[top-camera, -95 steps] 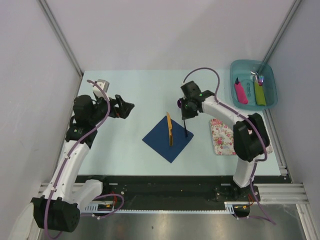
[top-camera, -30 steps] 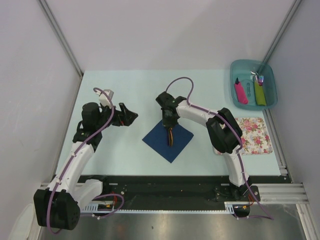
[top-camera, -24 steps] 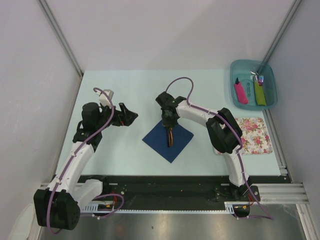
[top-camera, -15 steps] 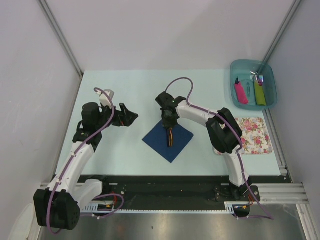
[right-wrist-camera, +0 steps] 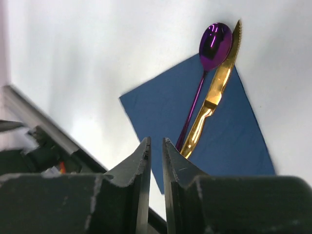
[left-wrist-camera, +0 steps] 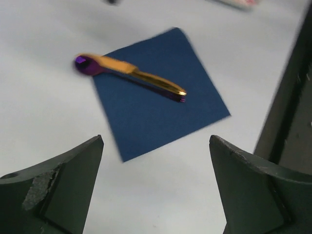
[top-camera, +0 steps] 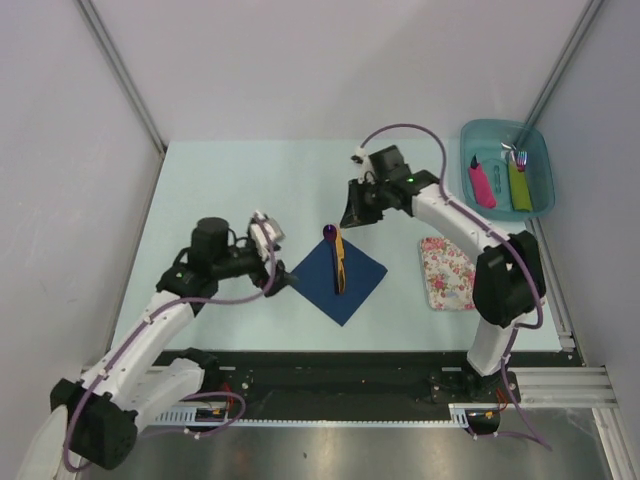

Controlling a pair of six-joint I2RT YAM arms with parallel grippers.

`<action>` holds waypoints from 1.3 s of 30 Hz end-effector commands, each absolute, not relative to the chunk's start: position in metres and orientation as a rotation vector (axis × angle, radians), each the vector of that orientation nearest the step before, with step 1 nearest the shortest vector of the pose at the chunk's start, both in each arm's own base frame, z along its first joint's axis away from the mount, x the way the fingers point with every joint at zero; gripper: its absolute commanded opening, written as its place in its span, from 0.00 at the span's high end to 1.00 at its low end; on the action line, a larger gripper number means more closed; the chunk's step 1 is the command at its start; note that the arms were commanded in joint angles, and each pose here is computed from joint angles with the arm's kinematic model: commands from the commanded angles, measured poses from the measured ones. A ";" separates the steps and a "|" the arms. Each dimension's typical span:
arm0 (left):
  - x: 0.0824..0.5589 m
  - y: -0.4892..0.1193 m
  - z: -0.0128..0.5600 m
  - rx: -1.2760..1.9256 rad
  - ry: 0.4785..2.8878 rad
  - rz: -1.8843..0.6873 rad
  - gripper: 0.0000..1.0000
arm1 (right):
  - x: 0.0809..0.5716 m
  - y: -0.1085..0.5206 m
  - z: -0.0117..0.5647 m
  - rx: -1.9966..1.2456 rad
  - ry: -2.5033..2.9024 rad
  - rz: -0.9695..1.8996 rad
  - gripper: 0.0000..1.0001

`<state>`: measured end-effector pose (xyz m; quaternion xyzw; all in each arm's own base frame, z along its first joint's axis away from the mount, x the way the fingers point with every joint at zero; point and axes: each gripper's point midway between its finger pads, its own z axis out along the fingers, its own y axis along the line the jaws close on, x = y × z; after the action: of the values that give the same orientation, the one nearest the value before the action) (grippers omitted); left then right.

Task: Place the utensils on the paper napkin and roll it up

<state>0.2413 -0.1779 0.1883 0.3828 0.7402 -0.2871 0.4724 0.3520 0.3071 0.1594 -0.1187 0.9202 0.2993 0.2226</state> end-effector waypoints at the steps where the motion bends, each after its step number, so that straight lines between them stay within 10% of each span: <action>1: 0.195 -0.215 0.155 1.474 1.574 -0.579 0.06 | 0.324 0.288 0.171 -0.537 2.456 1.171 0.80; 15: 0.126 -0.299 0.061 1.987 1.391 -0.512 0.35 | 0.291 0.224 0.136 -0.559 2.526 1.182 0.73; 39: 0.155 -0.333 0.024 2.022 1.393 -0.429 0.60 | 0.292 0.209 0.135 -0.517 2.557 1.107 0.08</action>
<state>0.1494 -0.3206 0.0204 0.7629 0.5466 -0.1651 0.3034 0.2898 0.2133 0.1220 -0.1748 0.8953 0.3891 0.1286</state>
